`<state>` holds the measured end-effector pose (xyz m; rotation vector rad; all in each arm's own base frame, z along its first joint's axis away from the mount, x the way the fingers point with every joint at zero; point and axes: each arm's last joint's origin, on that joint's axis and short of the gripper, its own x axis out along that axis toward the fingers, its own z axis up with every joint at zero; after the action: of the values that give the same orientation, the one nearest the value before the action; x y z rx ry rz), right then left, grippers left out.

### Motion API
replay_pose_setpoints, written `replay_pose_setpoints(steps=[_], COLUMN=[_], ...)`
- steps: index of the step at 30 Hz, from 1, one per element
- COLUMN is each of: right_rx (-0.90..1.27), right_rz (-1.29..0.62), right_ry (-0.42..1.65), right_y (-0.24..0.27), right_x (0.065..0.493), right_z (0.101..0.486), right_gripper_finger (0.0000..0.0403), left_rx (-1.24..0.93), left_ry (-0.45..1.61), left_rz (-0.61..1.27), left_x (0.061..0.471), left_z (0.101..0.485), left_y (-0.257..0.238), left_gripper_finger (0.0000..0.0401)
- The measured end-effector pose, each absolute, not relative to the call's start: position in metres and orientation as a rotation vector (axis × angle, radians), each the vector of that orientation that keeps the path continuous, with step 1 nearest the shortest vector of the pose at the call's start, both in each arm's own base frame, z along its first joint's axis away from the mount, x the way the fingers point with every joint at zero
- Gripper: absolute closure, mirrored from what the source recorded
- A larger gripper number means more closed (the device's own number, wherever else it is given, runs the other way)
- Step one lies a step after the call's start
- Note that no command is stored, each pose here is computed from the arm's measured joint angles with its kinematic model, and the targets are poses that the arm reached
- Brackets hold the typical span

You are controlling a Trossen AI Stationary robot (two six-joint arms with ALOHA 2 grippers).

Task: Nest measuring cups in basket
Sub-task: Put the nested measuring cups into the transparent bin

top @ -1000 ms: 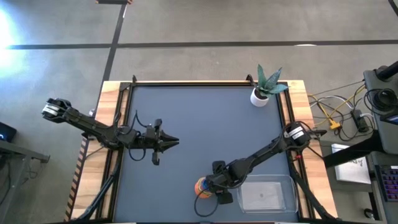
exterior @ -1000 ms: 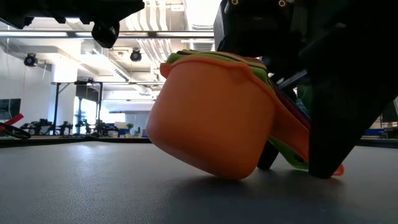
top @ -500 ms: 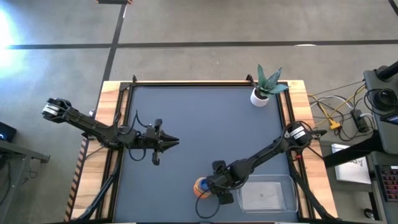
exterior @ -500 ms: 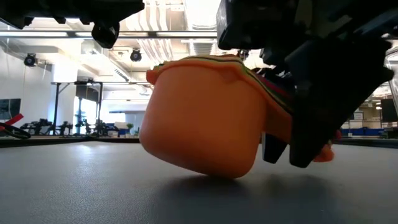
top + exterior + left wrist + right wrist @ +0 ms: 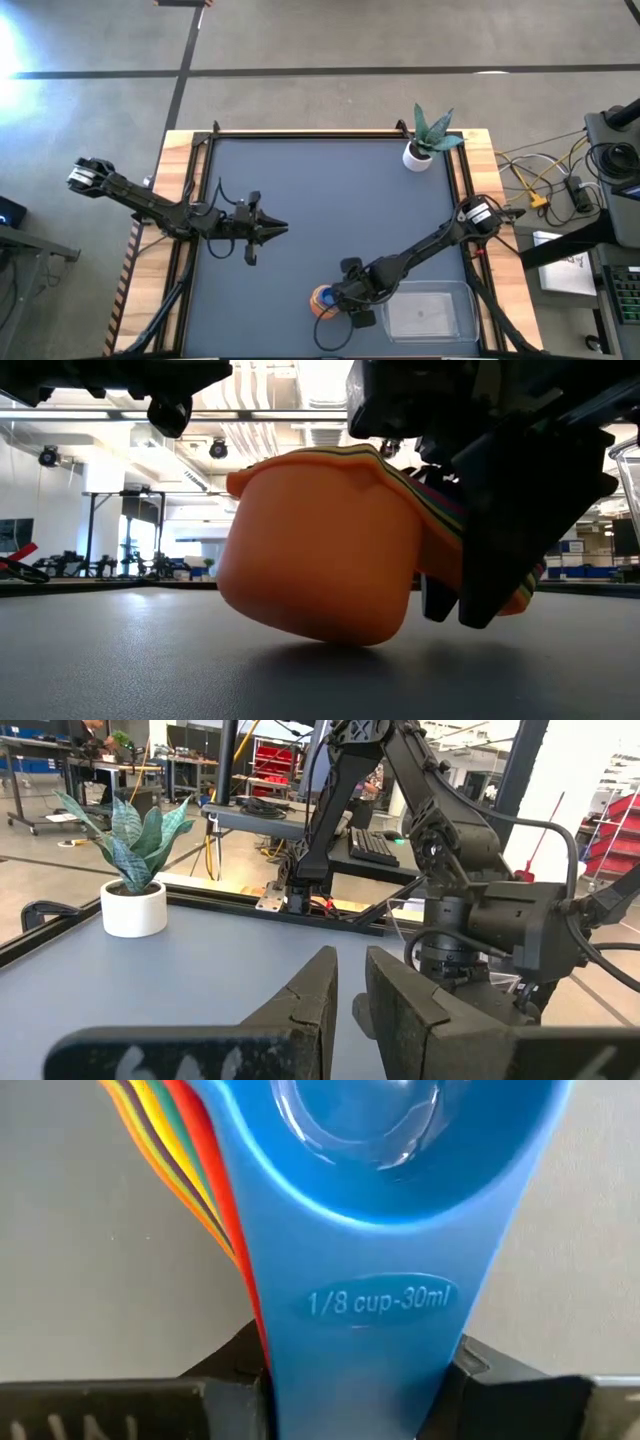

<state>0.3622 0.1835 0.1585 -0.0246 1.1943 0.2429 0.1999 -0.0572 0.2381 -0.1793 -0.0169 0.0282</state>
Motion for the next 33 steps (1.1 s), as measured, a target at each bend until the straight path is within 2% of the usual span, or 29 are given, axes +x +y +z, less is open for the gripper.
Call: replay_pose_setpoints(steps=[9, 22, 33], right_rx=[-0.036, -0.039, -0.042], right_rz=[0.233, 0.209, 0.195], right_ry=[1.229, 1.135, 1.145], right_y=[0.183, 0.177, 0.176], right_x=[0.361, 0.351, 0.349], right_z=[0.169, 0.211, 0.211], right_gripper_finger=[0.0276, 0.0277, 0.0282], left_rx=[-0.182, -0.179, -0.189], left_ry=[-0.017, -0.016, -0.016], left_rz=[0.028, 0.028, 0.030], left_x=[0.200, 0.200, 0.200], left_z=[0.238, 0.238, 0.238], left_y=[-0.057, -0.057, -0.057], left_gripper_finger=[0.0362, 0.0362, 0.0362])
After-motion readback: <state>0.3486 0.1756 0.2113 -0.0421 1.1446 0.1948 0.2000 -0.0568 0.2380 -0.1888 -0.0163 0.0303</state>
